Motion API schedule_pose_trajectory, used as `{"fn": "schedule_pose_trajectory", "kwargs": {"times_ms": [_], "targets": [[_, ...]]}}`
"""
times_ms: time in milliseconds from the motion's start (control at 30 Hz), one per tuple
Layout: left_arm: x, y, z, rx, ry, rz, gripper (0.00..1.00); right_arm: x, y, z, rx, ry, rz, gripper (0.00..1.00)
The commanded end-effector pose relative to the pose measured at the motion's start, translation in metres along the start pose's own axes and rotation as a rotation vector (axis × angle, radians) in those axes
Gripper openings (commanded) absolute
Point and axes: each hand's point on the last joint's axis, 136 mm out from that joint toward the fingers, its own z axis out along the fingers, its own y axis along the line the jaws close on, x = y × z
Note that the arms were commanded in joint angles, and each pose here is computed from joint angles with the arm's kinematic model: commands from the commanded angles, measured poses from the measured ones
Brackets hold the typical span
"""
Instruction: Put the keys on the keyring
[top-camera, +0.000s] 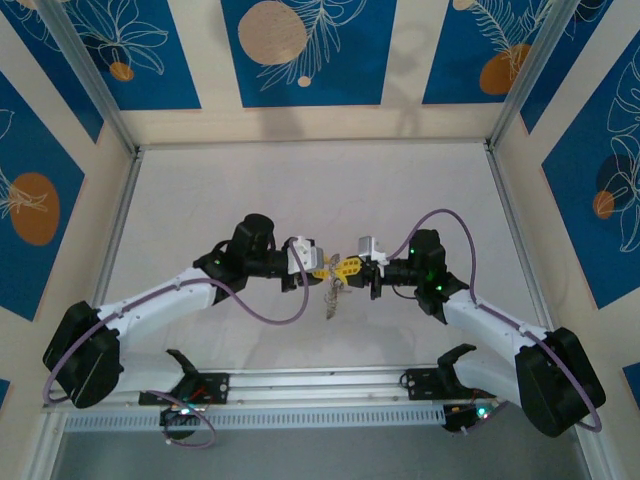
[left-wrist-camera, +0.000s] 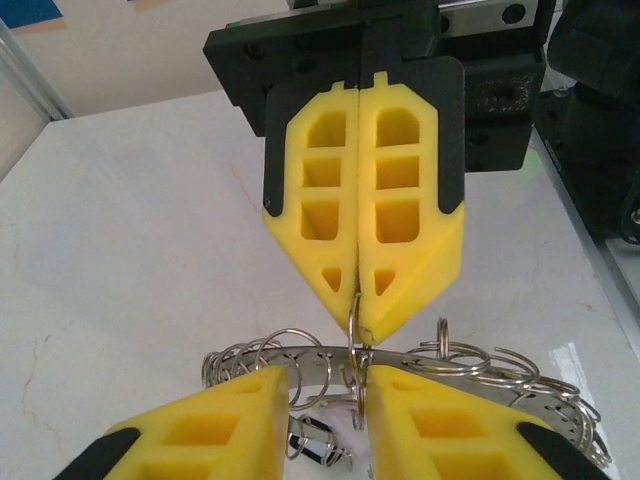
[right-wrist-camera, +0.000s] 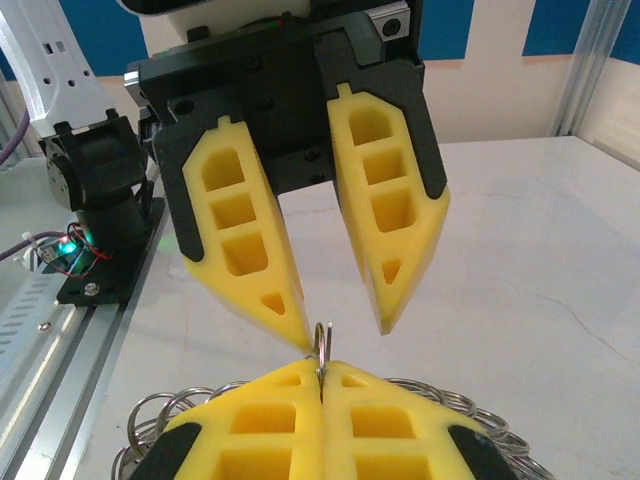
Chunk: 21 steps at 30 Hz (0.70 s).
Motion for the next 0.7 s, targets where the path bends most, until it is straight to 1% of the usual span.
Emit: {"fn": "schedule_pose_trajectory", "kwargs": {"times_ms": [0, 233, 333, 433, 533, 667], "targets": [[-0.007, -0.006, -0.002, 0.043, -0.033, -0.013, 0.25, -0.008, 0.0, 0.0, 0.016, -0.025, -0.064, 0.0], [0.0, -0.009, -0.001, 0.049, -0.012, -0.014, 0.24, -0.01, 0.0, 0.001, 0.02, -0.032, -0.072, 0.0], [0.001, -0.008, 0.0, 0.048, -0.013, -0.015, 0.17, -0.008, 0.001, 0.001, 0.017, -0.029, -0.073, 0.0], [0.0, -0.005, -0.001, 0.034, -0.01, -0.008, 0.04, -0.005, 0.003, 0.002, 0.014, -0.014, -0.074, 0.0], [0.001, -0.004, -0.002, 0.034, 0.019, 0.007, 0.0, -0.003, 0.003, 0.003, 0.017, 0.002, -0.087, 0.0], [0.004, -0.005, -0.004, 0.038, 0.077, 0.029, 0.0, 0.0, 0.002, 0.002, 0.04, 0.039, -0.102, 0.0]]}}
